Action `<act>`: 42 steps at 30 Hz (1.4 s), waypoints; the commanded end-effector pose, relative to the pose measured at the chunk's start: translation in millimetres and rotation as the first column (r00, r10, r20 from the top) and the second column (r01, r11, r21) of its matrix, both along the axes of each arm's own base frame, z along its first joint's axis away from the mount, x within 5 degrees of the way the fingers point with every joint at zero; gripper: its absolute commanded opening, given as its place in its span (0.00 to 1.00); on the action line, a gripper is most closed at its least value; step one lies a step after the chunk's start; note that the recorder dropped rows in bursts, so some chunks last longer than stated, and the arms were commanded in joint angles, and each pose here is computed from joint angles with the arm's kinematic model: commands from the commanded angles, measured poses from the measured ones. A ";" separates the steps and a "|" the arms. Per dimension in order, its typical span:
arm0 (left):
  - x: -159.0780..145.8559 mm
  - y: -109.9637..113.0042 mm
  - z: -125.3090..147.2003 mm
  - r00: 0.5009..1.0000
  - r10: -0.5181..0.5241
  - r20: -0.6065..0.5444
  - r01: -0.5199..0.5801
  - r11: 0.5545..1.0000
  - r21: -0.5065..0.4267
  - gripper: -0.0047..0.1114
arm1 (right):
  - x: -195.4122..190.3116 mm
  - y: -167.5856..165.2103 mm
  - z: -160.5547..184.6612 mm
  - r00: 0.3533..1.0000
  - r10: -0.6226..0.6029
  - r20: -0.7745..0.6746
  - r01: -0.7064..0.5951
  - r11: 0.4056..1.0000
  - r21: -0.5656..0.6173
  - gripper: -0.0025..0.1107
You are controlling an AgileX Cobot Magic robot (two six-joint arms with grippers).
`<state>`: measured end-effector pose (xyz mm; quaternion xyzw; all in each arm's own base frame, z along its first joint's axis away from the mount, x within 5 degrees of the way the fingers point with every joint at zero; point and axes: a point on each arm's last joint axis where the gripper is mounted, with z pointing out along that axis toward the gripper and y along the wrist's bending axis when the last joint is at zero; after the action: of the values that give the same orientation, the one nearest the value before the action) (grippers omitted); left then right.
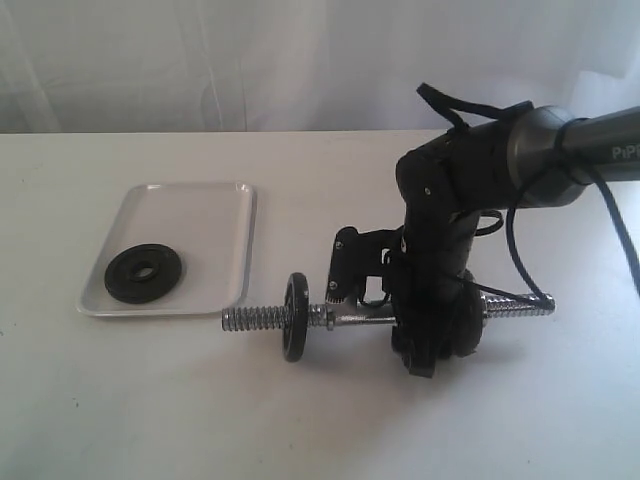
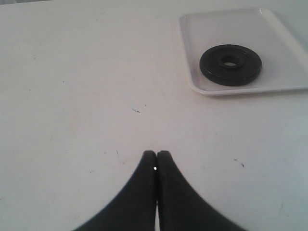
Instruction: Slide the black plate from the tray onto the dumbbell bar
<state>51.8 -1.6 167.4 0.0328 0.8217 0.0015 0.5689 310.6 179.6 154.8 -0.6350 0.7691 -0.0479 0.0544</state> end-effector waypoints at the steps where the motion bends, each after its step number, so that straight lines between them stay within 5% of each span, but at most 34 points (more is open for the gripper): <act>1: -0.2 -0.2 -1.1 1.000 -0.001 -0.002 0.001 1.000 -0.005 0.04 | 3.4 2.6 1.0 0.999 -0.026 0.033 0.024 0.998 0.055 0.75; 11: -0.2 -0.2 -1.1 1.000 -0.001 -0.002 0.001 1.000 -0.005 0.04 | -2.5 30.5 2.6 0.994 0.088 0.062 -0.099 0.971 0.220 0.76; 22: -0.2 -0.2 -1.1 1.000 -0.001 -0.002 0.001 1.000 -0.005 0.04 | -0.2 32.3 -7.9 0.986 0.141 0.087 -0.154 0.973 0.169 0.73; 30: -0.2 -0.2 -1.1 1.000 -0.001 -0.002 0.001 1.000 -0.005 0.04 | 7.2 40.3 -3.9 0.983 0.070 0.168 -0.113 0.958 0.264 0.73; 37: -0.2 -0.2 -1.1 1.000 -0.001 -0.002 0.001 1.000 -0.005 0.04 | 9.1 41.1 -10.3 0.980 0.091 0.176 -0.134 0.958 0.255 0.55; 42: -0.2 -0.2 -1.1 1.000 -0.001 -0.002 0.001 1.000 -0.005 0.04 | 10.2 41.7 -27.2 0.979 0.129 0.155 -0.163 0.960 0.227 0.57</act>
<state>51.8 -1.6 167.4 0.0328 0.8217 0.0015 0.5689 320.7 221.6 136.4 -0.6643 0.7212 0.0065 0.1961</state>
